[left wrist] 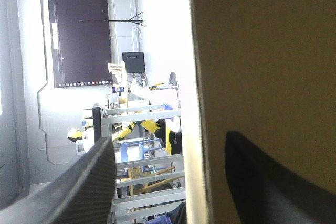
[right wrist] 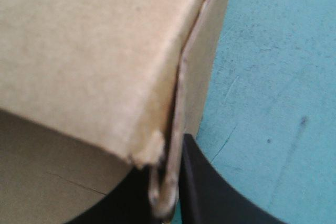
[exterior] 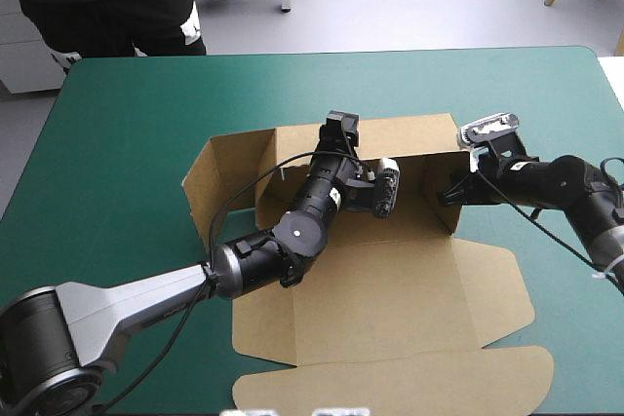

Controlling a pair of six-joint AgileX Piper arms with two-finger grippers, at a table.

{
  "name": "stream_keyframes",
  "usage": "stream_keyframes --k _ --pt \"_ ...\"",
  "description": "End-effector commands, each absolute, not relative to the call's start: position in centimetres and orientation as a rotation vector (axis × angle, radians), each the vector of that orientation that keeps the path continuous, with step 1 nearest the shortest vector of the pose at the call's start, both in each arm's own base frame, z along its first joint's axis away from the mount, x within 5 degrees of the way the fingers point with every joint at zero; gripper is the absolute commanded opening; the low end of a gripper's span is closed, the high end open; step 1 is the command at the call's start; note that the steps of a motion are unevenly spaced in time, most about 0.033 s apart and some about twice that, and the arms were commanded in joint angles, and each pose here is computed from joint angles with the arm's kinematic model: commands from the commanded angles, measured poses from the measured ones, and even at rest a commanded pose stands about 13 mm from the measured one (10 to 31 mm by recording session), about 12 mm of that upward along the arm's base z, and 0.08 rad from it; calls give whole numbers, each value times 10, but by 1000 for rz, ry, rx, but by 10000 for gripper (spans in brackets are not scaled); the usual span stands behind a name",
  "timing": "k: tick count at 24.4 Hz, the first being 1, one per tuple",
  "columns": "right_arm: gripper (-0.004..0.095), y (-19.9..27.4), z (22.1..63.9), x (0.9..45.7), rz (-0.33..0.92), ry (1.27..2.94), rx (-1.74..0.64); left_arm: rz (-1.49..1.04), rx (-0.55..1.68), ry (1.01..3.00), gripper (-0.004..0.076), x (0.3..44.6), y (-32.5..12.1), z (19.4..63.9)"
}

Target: Fold the box

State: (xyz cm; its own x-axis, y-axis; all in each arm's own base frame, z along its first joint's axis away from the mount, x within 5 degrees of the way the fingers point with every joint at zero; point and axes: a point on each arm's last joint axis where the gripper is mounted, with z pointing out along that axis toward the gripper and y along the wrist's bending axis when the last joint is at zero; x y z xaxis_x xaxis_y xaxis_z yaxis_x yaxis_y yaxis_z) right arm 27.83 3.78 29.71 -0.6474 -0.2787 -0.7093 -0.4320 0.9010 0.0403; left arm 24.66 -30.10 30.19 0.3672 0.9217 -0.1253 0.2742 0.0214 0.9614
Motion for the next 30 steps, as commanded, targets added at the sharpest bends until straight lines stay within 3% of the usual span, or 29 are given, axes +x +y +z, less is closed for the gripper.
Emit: stream_keyframes --k 1,7,11,14,19,30 --pt "-18 36 320 277 239 2284 -440 739 1418 1027 440 236 -303 333" --pt "-18 32 345 278 202 2313 -375 741 1397 985 424 204 -321 337" --pt "-18 34 365 274 249 2353 -337 760 1379 942 351 180 -328 345" --pt "-18 33 372 274 247 2367 -310 746 1346 926 262 166 -325 357" --pt "-18 31 365 284 250 2447 -260 709 1253 932 3 156 -306 387" --pt "-18 36 332 336 341 2723 -229 664 1073 1071 -6 162 -253 428"
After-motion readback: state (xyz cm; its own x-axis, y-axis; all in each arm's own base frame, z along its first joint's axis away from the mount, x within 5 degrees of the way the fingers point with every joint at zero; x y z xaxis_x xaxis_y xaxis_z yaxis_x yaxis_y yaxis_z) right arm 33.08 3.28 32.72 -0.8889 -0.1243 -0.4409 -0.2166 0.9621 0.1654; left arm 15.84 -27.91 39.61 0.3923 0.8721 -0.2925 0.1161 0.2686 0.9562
